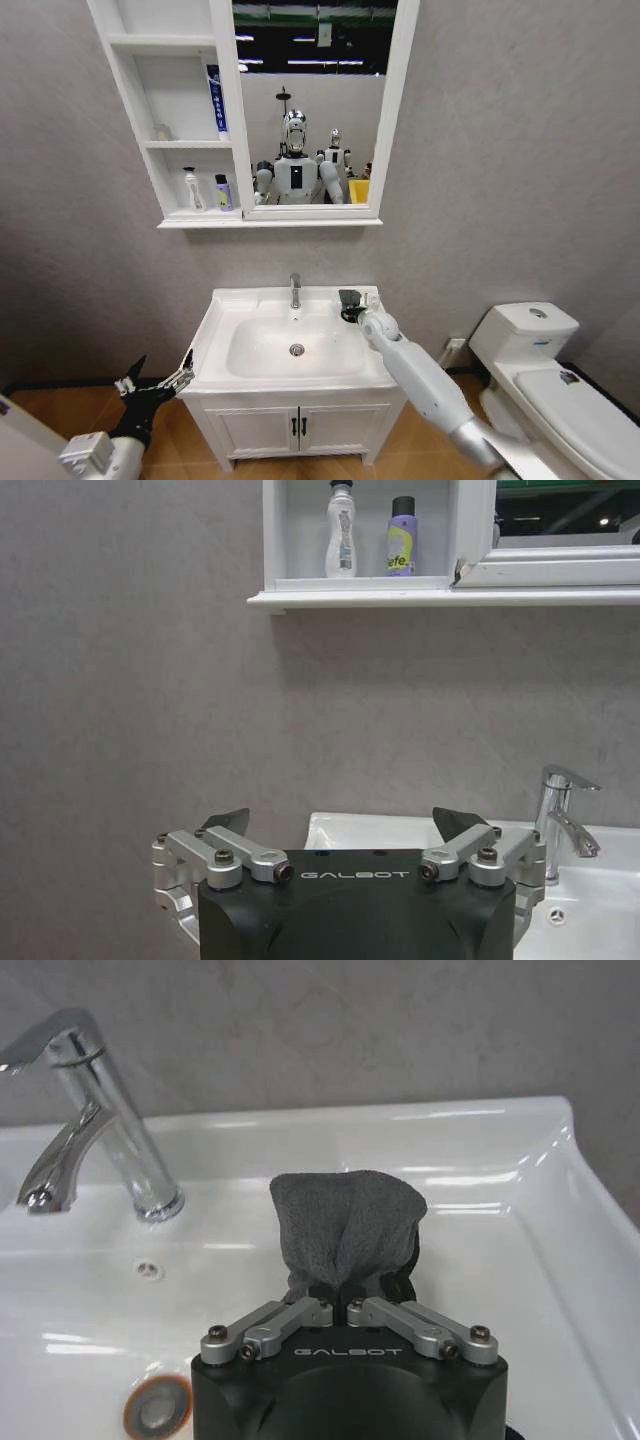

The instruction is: Move facial cleanser and shampoo from washbasin to cabinet, then wipe washbasin with towel.

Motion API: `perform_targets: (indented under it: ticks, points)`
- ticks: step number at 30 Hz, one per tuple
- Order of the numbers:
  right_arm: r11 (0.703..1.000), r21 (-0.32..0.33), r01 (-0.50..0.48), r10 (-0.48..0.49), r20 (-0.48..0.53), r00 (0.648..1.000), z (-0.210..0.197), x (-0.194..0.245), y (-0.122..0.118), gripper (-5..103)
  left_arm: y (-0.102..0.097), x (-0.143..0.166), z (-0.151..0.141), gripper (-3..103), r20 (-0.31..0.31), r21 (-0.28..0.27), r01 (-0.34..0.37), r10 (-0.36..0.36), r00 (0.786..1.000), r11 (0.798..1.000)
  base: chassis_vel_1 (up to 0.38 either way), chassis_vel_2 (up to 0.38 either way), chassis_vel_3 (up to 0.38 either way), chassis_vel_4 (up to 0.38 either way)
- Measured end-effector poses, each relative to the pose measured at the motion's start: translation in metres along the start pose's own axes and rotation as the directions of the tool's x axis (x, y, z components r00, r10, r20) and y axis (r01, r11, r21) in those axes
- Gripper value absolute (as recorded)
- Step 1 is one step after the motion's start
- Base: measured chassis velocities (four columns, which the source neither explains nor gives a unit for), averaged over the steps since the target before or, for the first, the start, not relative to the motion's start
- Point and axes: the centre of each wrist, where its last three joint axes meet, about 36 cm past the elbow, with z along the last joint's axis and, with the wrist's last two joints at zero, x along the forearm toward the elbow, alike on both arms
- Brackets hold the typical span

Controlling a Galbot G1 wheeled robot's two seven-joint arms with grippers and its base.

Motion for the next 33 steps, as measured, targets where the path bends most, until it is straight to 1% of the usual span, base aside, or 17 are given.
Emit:
perform_targets:
  ticks: [1,2,3,5,8,15,19,25,30,33]
  points:
    - [1.000,0.008,-0.002,0.002,-0.028,1.000,0.015,0.003,0.011,2,0.000,0.000,0.000,100,0.000,0.000,0.000,0.000,1.000,1.000,0.000,0.000,0.000,0.000]
    - [1.000,0.008,-0.002,0.002,-0.028,1.000,0.015,0.003,0.011,2,0.000,0.000,0.000,100,0.000,0.000,0.000,0.000,1.000,1.000,0.000,0.000,0.000,0.000]
    - [1.000,0.010,-0.007,0.008,-0.046,0.999,0.024,0.001,0.015,2,0.000,0.000,0.000,100,0.000,0.000,0.000,0.000,1.000,1.000,0.000,0.000,0.000,0.000]
    - [0.999,0.008,-0.044,0.045,-0.078,0.996,0.041,-0.013,0.019,2,0.000,0.000,0.000,100,0.000,0.000,0.000,0.000,1.000,1.000,0.000,0.000,0.000,0.000]
    - [0.998,-0.005,-0.069,0.068,-0.108,0.992,0.049,-0.026,0.021,2,0.000,0.000,0.000,100,0.000,0.000,0.000,0.000,1.000,1.000,0.000,0.000,0.000,0.000]
    - [0.994,-0.007,-0.106,0.104,-0.130,0.986,0.046,-0.044,0.014,2,0.000,0.000,0.000,100,0.000,0.000,0.000,0.000,1.000,1.000,0.000,0.000,0.000,0.000]
    - [0.994,-0.016,-0.105,0.101,-0.141,0.985,0.044,-0.052,0.011,2,0.000,0.000,0.000,100,0.000,0.000,0.000,0.000,1.000,1.000,0.000,0.000,0.000,0.000]
    - [0.994,-0.019,-0.108,0.102,-0.188,0.977,0.057,-0.078,0.005,2,0.000,0.000,0.000,100,0.000,0.000,0.000,0.000,1.000,1.000,0.000,0.000,0.000,0.000]
    - [0.995,-0.016,-0.099,0.095,-0.186,0.978,0.062,-0.087,0.007,2,0.000,0.000,0.000,100,0.000,0.000,0.000,0.000,1.000,1.000,0.000,0.000,0.000,0.000]
    - [0.997,-0.020,-0.079,0.074,-0.188,0.979,0.064,-0.094,0.017,2,0.000,0.000,0.000,100,0.000,0.000,0.000,0.000,1.000,1.000,0.000,0.000,0.000,0.000]
